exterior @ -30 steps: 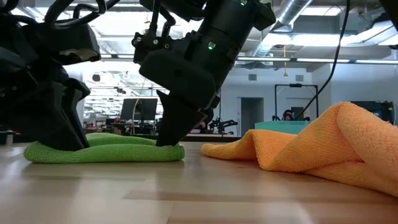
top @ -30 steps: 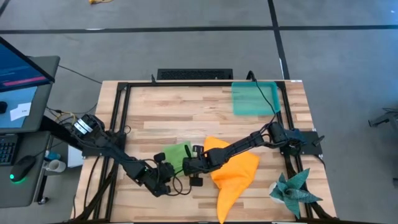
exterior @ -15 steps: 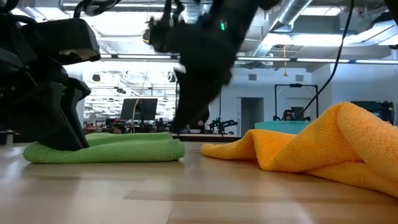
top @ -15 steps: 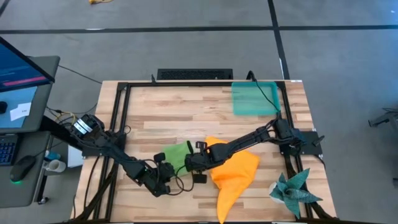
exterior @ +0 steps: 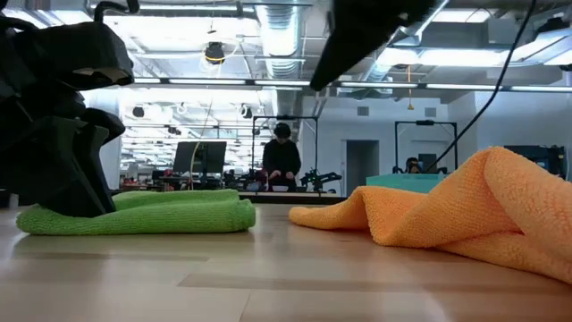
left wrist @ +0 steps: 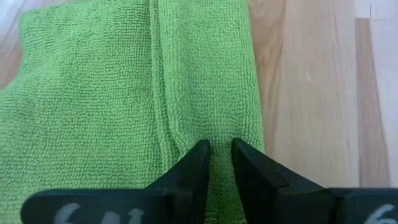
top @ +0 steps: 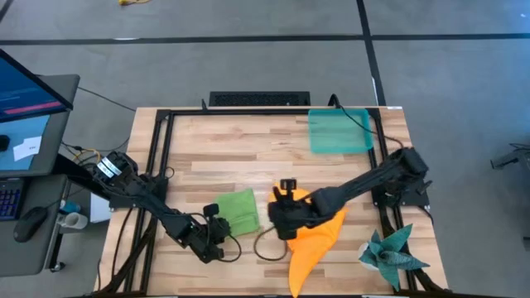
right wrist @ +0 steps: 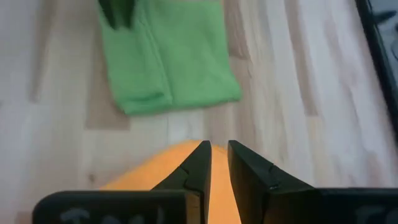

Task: Roll microfiber towels into tight, uniform cylinder then place into a basket
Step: Roll the green microfiber towel

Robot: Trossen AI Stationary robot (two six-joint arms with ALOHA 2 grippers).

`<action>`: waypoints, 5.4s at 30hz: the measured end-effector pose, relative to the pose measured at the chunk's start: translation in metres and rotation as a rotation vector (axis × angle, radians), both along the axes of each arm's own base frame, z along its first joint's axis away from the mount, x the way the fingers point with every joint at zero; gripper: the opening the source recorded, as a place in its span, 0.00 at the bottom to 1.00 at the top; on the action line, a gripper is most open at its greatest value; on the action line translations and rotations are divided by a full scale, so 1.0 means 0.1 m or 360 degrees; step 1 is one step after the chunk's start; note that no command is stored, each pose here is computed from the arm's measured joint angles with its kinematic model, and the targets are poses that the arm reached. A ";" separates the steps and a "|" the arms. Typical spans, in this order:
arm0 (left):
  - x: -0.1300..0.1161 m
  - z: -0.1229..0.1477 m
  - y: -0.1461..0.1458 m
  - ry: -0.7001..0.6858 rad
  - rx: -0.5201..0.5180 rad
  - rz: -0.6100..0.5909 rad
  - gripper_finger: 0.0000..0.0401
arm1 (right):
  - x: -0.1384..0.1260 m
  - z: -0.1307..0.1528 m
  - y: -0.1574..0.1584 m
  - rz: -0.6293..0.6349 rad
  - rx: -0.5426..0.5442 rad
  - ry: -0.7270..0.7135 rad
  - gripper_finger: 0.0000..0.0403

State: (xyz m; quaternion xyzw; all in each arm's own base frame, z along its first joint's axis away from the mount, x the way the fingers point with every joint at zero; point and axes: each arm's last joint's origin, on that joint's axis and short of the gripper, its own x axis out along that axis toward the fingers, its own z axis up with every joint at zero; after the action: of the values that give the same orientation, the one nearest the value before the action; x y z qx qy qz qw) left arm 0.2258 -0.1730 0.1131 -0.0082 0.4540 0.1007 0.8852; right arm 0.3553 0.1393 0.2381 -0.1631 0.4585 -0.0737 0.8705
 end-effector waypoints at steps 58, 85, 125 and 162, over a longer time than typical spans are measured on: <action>0.15 0.08 0.07 0.0000 0.0036 -0.0049 0.35 | 0.49 -0.84 0.18 0.0645 0.0203 -0.0251 0.54; 0.14 0.07 0.08 0.0024 0.0036 -0.0043 0.35 | 0.56 -1.25 0.05 0.0672 0.0107 -0.0206 0.51; 0.05 0.62 -0.30 -0.0158 0.0237 -0.0759 0.35 | 0.64 -1.44 -0.27 0.0341 0.0501 -0.0120 0.19; 0.35 0.19 -0.09 0.0443 0.0314 -0.0319 0.39 | 0.63 -1.44 -0.27 0.0356 0.0571 -0.0106 0.19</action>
State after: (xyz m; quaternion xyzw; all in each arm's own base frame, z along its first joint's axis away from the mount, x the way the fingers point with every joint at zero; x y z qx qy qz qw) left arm 0.2605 -0.1816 0.1317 0.1378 0.5585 0.0562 0.8161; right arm 0.4188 0.1123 0.0941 -0.0530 0.4143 0.1009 0.9030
